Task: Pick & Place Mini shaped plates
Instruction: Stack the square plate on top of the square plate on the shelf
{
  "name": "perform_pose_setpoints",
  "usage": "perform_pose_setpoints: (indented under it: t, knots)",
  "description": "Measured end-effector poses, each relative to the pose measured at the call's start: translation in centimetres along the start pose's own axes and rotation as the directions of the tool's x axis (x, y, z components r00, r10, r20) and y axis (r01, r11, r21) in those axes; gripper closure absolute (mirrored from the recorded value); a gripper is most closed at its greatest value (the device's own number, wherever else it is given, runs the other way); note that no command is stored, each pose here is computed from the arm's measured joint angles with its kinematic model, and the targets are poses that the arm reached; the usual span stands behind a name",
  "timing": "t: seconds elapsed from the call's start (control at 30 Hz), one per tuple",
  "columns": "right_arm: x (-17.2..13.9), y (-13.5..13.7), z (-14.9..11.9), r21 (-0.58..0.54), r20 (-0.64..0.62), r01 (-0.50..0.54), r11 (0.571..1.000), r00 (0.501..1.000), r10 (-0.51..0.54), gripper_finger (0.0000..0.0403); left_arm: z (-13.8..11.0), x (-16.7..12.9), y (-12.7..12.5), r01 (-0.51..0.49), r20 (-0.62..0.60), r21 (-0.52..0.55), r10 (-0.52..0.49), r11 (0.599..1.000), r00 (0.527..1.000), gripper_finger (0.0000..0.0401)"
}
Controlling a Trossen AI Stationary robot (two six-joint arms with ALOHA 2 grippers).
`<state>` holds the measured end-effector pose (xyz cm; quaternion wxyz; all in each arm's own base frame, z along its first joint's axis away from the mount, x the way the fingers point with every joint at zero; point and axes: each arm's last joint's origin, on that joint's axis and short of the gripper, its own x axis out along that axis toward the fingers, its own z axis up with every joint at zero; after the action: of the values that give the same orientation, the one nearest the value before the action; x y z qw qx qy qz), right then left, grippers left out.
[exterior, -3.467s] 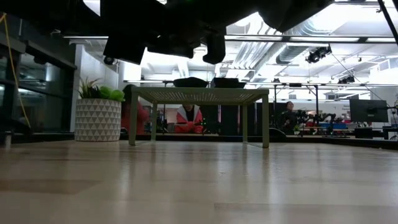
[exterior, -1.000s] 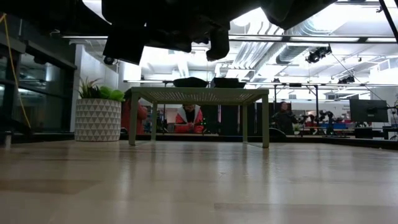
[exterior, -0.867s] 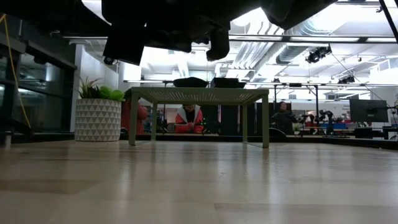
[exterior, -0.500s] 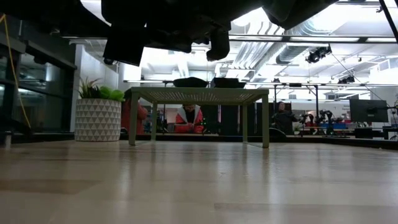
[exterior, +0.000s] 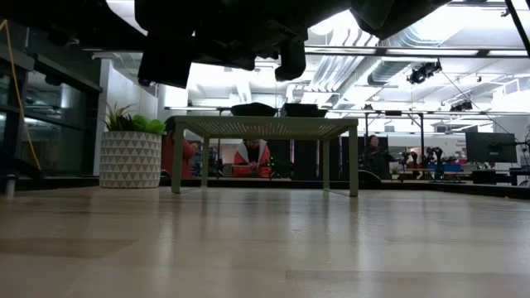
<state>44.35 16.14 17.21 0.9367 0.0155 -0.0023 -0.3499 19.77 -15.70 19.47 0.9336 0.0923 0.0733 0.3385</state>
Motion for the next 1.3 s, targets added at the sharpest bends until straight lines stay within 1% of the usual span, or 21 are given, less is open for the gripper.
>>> perform_pose_setpoints:
  t: [0.17, 0.3, 0.43, 0.73, 0.93, 1.2, 1.3]
  knots:
    - [0.0, 0.01, 0.01, 0.001, 0.0, -0.004, 1.0, 1.0, 0.004, 0.0403, -0.01, 0.01, -0.02, 0.007, -0.004, 0.001, -0.007, 1.0, 1.0, 0.0366]
    - [0.02, 0.02, 0.02, 0.002, 0.001, -0.009, 1.0, 1.0, 0.009, 0.0403, -0.02, 0.0, -0.05, 0.016, -0.009, 0.038, -0.015, 0.999, 1.0, 0.0332]
    - [0.02, 0.02, 0.02, 0.002, 0.001, -0.01, 1.0, 1.0, 0.01, 0.0403, -0.03, 0.0, -0.08, 0.025, -0.014, 0.044, -0.025, 0.999, 1.0, 0.0305]
    - [0.03, 0.0, 0.02, 0.002, 0.001, -0.003, 1.0, 1.0, 0.003, 0.0402, -0.03, 0.0, -0.08, 0.027, -0.015, 0.044, -0.026, 0.999, 1.0, 0.0277]
    - [0.05, 0.0, 0.05, 0.002, 0.001, -0.005, 1.0, 1.0, 0.005, 0.0402, 0.0, 0.0, -0.07, 0.017, -0.008, 0.09, -0.016, 0.996, 1.0, 0.0257]
    - [0.03, -0.01, 0.04, 0.0, 0.0, 0.0, 1.0, 1.0, 0.0, 0.0402, 0.04, -0.01, -0.04, 0.017, -0.008, 0.095, -0.016, 0.995, 1.0, 0.0217]
    - [0.03, -0.04, 0.01, -0.003, -0.001, 0.013, 1.0, 1.0, -0.013, 0.0402, 0.06, -0.03, -0.05, 0.041, -0.021, 0.119, -0.039, 0.992, 0.999, 0.0203]
